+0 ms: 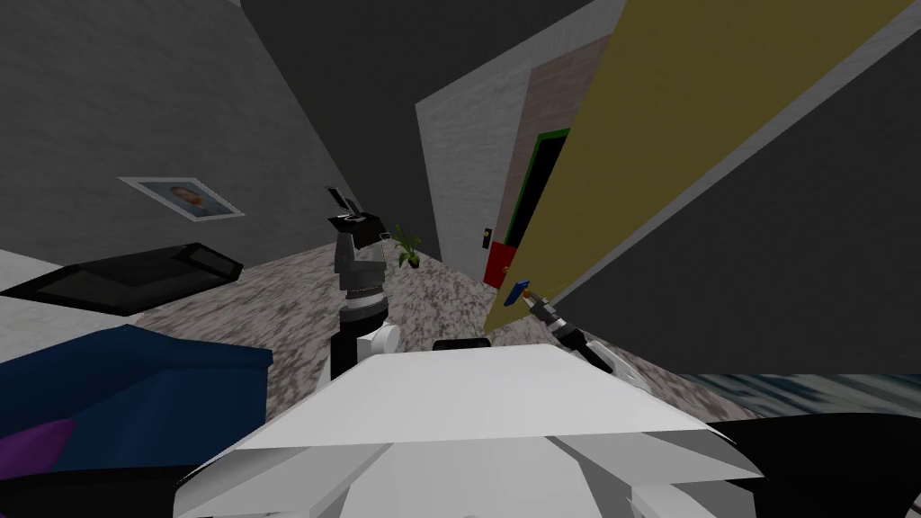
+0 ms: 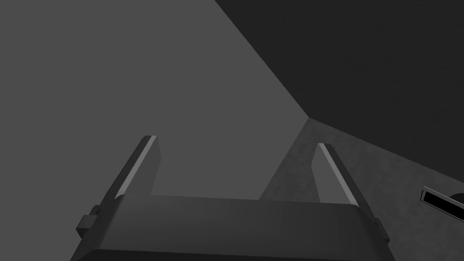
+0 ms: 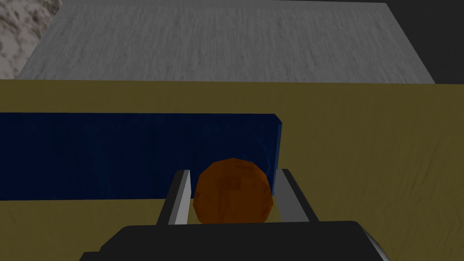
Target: Pull the door open
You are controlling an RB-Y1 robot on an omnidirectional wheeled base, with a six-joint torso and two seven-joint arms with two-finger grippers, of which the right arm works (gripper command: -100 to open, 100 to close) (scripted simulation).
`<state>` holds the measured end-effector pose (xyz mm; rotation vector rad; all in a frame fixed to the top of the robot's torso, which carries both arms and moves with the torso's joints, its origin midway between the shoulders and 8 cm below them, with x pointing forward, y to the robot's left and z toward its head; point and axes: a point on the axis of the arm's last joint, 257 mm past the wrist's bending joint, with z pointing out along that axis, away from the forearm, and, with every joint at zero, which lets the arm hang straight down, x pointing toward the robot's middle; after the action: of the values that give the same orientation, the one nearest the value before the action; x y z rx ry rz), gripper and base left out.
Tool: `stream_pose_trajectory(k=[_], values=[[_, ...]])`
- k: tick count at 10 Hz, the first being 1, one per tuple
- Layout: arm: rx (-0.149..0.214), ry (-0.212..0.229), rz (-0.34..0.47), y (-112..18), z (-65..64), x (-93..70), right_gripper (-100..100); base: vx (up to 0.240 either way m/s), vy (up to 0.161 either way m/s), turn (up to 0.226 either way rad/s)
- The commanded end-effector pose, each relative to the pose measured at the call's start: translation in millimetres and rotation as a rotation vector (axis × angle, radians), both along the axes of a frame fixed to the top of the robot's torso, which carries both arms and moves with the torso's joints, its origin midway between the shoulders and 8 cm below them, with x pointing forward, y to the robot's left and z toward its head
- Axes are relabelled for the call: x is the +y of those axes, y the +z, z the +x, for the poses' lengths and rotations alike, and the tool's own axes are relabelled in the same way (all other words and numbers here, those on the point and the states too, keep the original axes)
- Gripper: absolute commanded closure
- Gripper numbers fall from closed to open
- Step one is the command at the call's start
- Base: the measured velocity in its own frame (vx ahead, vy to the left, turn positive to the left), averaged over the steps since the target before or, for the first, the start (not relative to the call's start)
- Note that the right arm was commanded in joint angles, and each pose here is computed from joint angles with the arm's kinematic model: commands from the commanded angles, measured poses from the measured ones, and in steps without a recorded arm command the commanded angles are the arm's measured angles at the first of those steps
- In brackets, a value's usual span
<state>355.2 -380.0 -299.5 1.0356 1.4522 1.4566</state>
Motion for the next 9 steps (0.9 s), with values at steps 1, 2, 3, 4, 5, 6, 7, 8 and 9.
stream_pose_trajectory(k=[1, 2, 3, 4, 5, 6, 7, 8, 9], values=[[-0.002, 0.003, -0.004, 2.6, -3.7, -6.1, 100, -0.193, -0.094, 0.118], [-0.002, 0.007, -0.005, 3.0, -5.2, -7.0, 100, -0.174, -0.108, 0.094], [0.003, 0.009, -0.002, -0.7, -5.3, -2.0, 100, -0.078, -0.045, 0.021], [0.006, 0.019, -0.001, -1.7, -7.7, -2.4, 100, -0.128, -0.051, 0.111], [0.005, 0.021, -0.002, -1.5, -7.9, -2.8, 100, -0.164, -0.097, 0.14], [0.004, 0.026, -0.002, -0.9, -8.4, -3.7, 100, -0.162, -0.108, 0.14], [0.003, 0.031, -0.003, -0.3, -9.0, -4.7, 100, -0.178, -0.127, 0.147], [0.002, 0.034, -0.003, 0.0, -9.3, -5.3, 100, -0.153, -0.105, 0.109], [0.001, 0.039, -0.003, 0.7, -9.9, -6.4, 100, -0.164, -0.086, 0.124]])
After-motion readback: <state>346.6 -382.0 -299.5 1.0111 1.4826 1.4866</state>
